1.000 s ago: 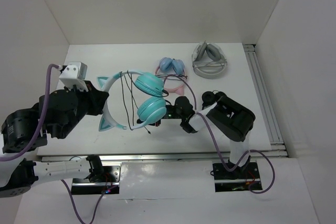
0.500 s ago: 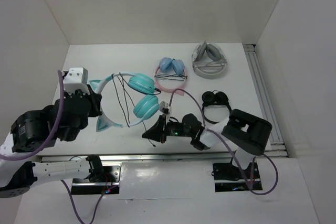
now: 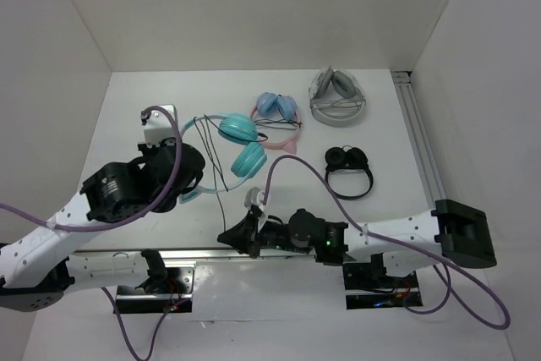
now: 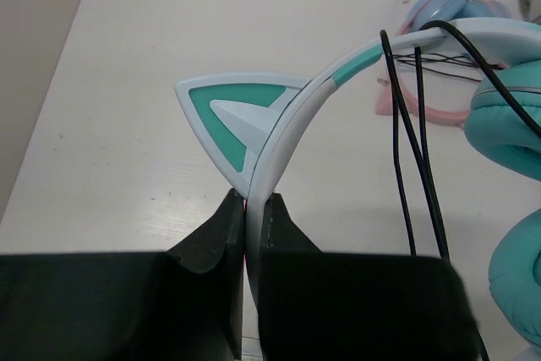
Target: Wrap the headphones
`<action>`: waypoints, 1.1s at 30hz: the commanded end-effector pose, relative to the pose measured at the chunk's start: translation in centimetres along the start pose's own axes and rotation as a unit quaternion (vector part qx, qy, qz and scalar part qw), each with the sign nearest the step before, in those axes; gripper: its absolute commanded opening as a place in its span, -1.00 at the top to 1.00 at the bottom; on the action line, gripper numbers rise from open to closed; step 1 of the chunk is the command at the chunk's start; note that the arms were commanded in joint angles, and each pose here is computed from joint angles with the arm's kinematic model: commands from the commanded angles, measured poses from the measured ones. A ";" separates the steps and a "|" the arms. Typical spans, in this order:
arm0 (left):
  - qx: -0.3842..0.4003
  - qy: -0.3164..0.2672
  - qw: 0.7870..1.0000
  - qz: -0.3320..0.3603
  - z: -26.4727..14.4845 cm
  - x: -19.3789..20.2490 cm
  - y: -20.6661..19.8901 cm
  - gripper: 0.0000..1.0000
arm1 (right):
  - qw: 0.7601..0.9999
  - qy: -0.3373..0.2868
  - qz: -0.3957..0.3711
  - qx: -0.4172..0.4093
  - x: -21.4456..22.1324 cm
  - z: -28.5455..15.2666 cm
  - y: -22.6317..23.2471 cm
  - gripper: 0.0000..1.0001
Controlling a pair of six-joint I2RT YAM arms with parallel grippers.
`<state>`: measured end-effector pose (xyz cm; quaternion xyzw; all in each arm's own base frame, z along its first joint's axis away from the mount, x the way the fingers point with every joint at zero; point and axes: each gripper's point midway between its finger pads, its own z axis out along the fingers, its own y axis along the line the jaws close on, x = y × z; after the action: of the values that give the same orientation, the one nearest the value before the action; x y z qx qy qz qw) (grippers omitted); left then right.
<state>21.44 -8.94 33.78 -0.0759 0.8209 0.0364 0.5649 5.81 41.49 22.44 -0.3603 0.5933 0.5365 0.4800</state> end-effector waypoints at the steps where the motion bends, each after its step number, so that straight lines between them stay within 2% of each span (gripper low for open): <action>1: -0.028 -0.034 0.998 -0.053 0.7 -1.3 0.5 1.00 | 0.998 0.013 -0.034 0.057 -1.9 -0.8 0.0 1.00; 5: -0.061 -0.026 0.998 -0.024 2.0 0.1 1.1 1.00 | 0.994 0.042 -0.063 0.077 -2.4 -1.6 1.2 1.00; 7: -0.069 -0.022 0.997 -0.011 2.3 0.6 1.4 1.00 | 0.992 0.036 -0.080 0.093 -3.5 -1.8 1.8 1.00; 9: -0.057 -0.015 0.998 -0.003 2.5 0.9 0.8 1.00 | 0.987 0.057 -0.102 0.113 -3.1 -2.3 1.5 1.00; 11: -0.037 0.002 0.998 0.046 2.7 1.9 0.2 1.00 | 0.980 0.054 -0.127 0.143 -4.5 -2.7 1.5 1.00; 12: -0.023 0.002 0.998 0.051 2.8 1.7 -0.4 1.00 | 0.974 0.079 -0.146 0.155 -3.8 -3.1 1.2 1.00; 14: -0.004 0.021 0.996 0.091 2.8 2.7 -0.8 1.00 | 0.964 0.085 -0.173 0.185 -4.9 -3.2 0.8 1.00; 18: 0.041 0.052 0.986 0.150 2.9 4.5 -1.9 1.00 | 0.935 0.135 -0.229 0.235 -4.8 -4.3 -0.6 1.00; 21: 0.081 0.083 0.975 0.189 2.7 6.3 -2.8 1.00 | 0.916 0.147 -0.269 0.260 -5.6 -4.9 -0.3 1.00; 25: 0.135 0.114 0.955 0.240 2.1 8.7 -4.5 1.00 | 0.874 0.187 -0.341 0.291 -5.3 -6.0 -0.3 1.00; 27: 0.170 0.132 0.939 0.269 1.6 10.3 -5.6 1.00 | 0.863 0.190 -0.357 0.304 -5.9 -6.2 0.0 1.00; 30: 0.230 0.134 0.920 0.287 0.4 10.9 -6.9 1.00 | 0.845 0.208 -0.386 0.306 -5.7 -6.5 -0.1 1.00; 33: 0.253 0.135 0.908 0.304 0.1 11.7 -7.2 1.00 | 0.830 0.210 -0.408 0.317 -5.7 -7.0 0.0 1.00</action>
<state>18.78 -15.43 21.67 0.2827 0.8764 0.0301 0.3887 5.35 35.55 25.08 -0.5198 0.6276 0.0365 0.5784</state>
